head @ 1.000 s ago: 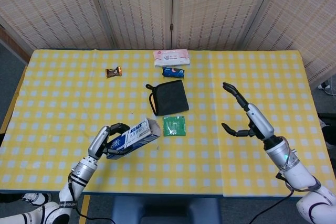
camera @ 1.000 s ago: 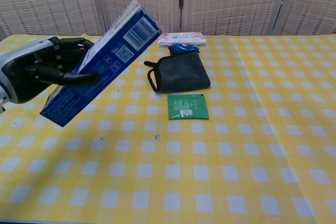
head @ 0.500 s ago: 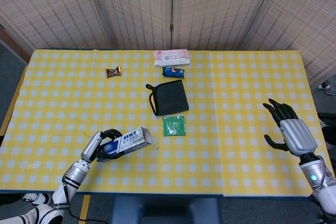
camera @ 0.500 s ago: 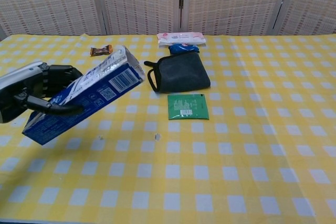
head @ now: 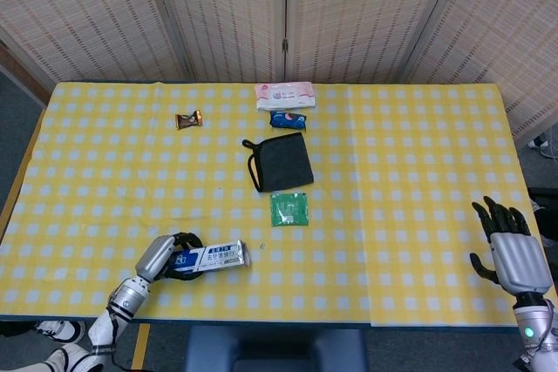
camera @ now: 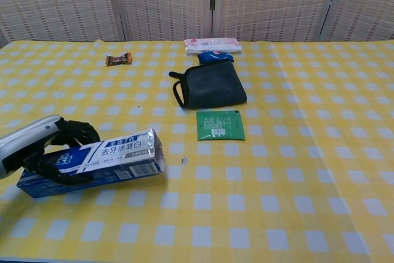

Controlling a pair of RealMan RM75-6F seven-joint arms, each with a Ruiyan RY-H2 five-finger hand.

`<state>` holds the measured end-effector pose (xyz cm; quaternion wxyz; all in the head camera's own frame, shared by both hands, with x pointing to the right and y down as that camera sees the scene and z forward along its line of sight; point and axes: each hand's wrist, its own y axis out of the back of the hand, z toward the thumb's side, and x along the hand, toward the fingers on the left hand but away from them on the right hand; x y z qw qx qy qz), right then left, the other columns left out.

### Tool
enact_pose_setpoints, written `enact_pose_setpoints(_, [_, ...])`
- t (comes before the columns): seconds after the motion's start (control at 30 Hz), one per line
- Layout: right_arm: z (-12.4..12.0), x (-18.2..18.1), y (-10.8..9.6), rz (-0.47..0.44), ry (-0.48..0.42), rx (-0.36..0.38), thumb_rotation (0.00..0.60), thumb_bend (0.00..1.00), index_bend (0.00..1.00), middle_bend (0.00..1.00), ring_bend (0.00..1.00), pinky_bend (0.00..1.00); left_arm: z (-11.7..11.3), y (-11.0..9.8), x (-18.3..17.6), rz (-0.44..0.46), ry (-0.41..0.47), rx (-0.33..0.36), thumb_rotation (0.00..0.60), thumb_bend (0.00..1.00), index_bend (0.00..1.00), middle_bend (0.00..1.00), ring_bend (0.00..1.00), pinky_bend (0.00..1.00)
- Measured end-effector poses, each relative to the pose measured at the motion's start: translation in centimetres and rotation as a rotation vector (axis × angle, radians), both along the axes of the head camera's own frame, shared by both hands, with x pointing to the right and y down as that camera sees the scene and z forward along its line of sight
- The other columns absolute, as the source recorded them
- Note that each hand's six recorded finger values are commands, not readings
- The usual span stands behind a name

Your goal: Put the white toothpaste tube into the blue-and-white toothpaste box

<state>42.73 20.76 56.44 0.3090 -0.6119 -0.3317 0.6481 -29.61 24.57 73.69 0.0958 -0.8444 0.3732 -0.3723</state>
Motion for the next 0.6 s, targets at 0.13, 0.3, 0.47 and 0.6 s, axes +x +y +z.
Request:
enact_pose_setpoints(0.13, [0.2, -0.3, 0.2, -0.009, -0.009, -0.014, 0.6, 0.4, 0.0, 0.0, 0.0, 0.0, 1.0, 0.5, 0.2, 0.048, -0.049, 0.028, 0.6, 0.21, 0.44, 0.39, 0.28, 0.35])
enact_pose_setpoints(0.3, [0.4, -0.1, 0.1, -0.002, -0.009, -0.023, 0.6, 0.4, 0.0, 0.0, 0.0, 0.0, 0.9, 0.4, 0.6, 0.067, -0.073, 0.094, 0.6, 0.19, 0.16, 0.07, 0.01, 0.07])
enact_pose_setpoints(0.47, [0.5, -0.2, 0.0, -0.004, -0.007, -0.03, 0.6, 0.4, 0.0, 0.0, 0.0, 0.0, 0.4, 0.3, 0.8, 0.074, -0.066, 0.132, 0.6, 0.17, 0.08, 0.01, 0.0, 0.0])
enact_pose_setpoints(0.6, [0.4, -0.1, 0.0, -0.003, 0.001, -0.026, 0.6, 0.4, 0.0, 0.0, 0.0, 0.0, -0.6, 0.0, 0.9, 0.077, -0.056, 0.165, 0.6, 0.16, 0.08, 0.0, 0.0, 0.0])
